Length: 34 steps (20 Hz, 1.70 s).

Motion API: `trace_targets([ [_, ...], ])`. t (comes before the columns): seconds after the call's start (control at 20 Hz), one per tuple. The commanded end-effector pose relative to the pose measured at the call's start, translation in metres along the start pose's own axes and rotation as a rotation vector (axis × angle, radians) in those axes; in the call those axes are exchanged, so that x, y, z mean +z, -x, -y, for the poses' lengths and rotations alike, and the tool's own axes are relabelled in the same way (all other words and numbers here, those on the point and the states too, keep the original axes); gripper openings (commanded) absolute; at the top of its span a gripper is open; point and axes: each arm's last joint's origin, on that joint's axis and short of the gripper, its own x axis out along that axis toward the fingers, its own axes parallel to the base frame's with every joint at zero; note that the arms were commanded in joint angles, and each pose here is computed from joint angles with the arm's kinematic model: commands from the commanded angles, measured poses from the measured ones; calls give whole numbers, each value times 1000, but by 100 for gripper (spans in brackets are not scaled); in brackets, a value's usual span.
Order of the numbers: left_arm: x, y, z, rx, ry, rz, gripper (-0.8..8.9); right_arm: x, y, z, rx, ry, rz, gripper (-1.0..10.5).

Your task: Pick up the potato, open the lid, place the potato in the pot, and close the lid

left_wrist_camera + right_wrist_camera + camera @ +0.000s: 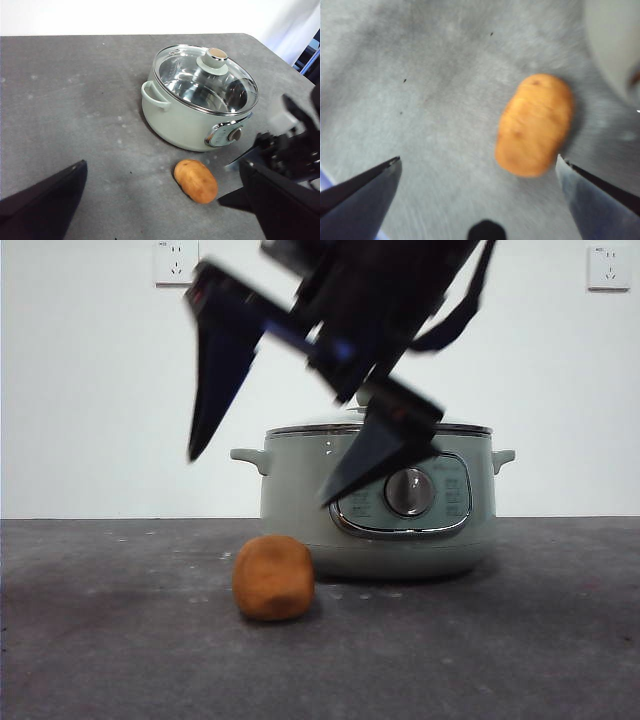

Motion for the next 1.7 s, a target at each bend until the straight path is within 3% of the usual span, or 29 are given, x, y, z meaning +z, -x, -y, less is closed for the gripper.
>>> trace_targets([
  [0.05,1,1,1,-3,-7,9,641,-2,-18,1,-19,-44,-16,629],
  [0.45,1,0,2,-19,-13,4,641,9,-63,4,-141,-43,-43,615],
  [0.7,1,0,3,-30,-16,-2,641,8,-78,8,-238,-35,-127,355],
  [0.9,1,0,3,-31,-17,-2,641,8,-79,8,-248,3,-133,3],
  [1.1,1,0,3,-32,-18,0,639,10,-71,3,-238,45,-127,-12],
  [1.25,3,-5,2,-41,-22,-2,639,17,-36,-7,-217,102,-106,-12],
  [1.45,12,-20,0,-76,-43,-6,637,23,51,-23,-177,168,14,-12],
  [1.7,35,-60,2,-168,-100,-5,637,3,176,-16,-267,150,252,-12],
])
